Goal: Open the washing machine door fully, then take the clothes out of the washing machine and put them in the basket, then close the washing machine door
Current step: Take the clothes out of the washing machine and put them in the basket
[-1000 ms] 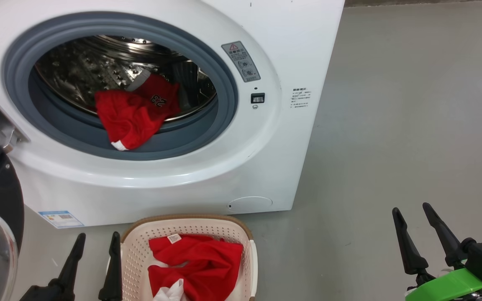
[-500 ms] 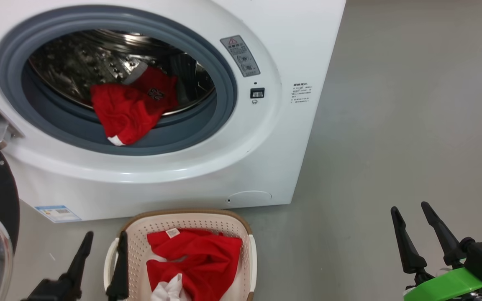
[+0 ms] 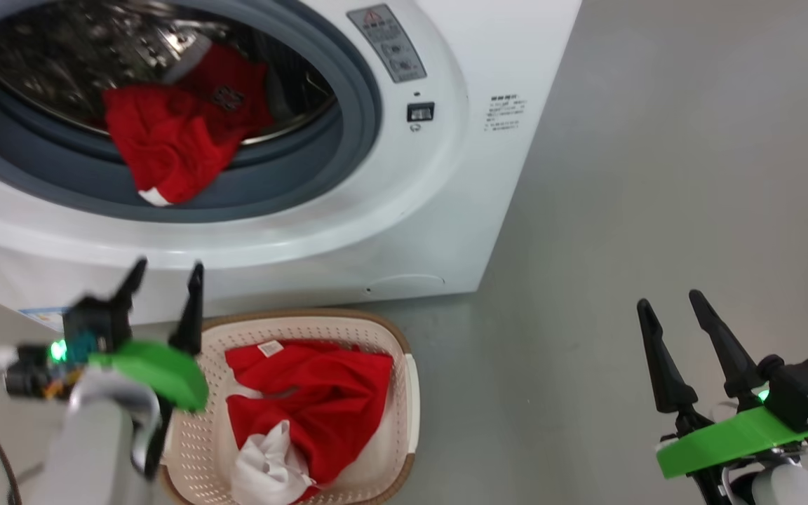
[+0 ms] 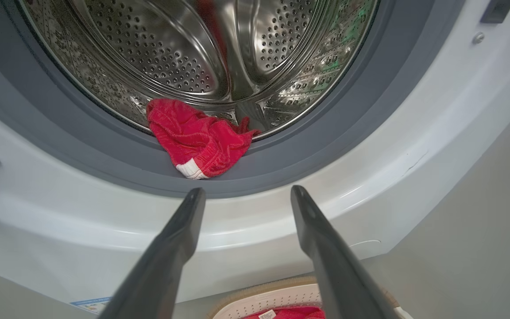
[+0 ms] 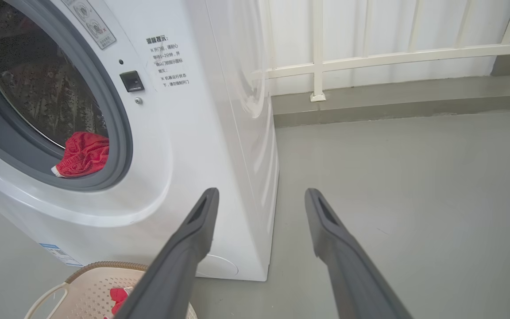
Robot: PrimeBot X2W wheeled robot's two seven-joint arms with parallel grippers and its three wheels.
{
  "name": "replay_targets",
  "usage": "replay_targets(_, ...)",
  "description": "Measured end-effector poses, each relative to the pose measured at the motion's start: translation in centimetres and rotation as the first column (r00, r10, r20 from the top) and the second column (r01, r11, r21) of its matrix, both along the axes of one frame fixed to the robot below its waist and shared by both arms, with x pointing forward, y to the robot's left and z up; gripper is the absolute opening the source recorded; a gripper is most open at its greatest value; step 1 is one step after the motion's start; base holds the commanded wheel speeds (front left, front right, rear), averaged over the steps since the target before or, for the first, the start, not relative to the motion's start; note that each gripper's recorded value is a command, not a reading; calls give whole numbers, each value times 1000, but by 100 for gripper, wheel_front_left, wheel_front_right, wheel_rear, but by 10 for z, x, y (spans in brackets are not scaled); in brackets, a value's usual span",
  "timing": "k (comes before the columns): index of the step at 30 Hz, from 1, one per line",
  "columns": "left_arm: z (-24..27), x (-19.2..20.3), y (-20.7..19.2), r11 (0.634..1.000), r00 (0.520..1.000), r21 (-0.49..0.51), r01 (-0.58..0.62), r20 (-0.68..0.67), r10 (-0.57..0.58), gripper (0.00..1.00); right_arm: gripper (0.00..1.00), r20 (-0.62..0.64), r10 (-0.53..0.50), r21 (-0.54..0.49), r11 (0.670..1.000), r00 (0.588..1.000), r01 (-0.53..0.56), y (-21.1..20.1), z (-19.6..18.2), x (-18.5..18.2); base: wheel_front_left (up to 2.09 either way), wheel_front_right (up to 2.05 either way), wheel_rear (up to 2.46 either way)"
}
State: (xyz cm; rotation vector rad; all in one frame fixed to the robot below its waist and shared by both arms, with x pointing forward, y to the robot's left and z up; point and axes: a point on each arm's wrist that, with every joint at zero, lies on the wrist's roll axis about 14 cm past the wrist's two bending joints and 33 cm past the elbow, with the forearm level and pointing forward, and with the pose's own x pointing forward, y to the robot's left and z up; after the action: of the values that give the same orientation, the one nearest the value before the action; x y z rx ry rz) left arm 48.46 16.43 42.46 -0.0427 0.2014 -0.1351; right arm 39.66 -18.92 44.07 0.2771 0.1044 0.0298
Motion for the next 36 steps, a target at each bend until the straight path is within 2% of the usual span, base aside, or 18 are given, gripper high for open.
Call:
replay_targets(6, -7, 47, -7, 998, 998, 52, 34, -58, -31, 100, 100, -18, -7, -1, 1000, 1000, 7, -2, -9, 9, 0, 0, 0)
replay_targets(13, -24, 81, -10, 990, 988, 129, 57, -152, -37, 100, 100, -37, -31, -10, 999, 999, 31, -10, -17, 15, 0, 0, 0)
replay_targets(24, -35, 112, -5, 972, 973, 222, 76, -231, -23, 100, 100, -69, -42, -15, 999, 997, 41, -14, -30, 19, 0, 0, 0)
replay_targets(36, -59, 123, -6, 952, 943, 279, 122, -333, -23, 100, 100, -77, -40, -17, 999, 996, 39, -13, -37, 28, 0, 0, 0)
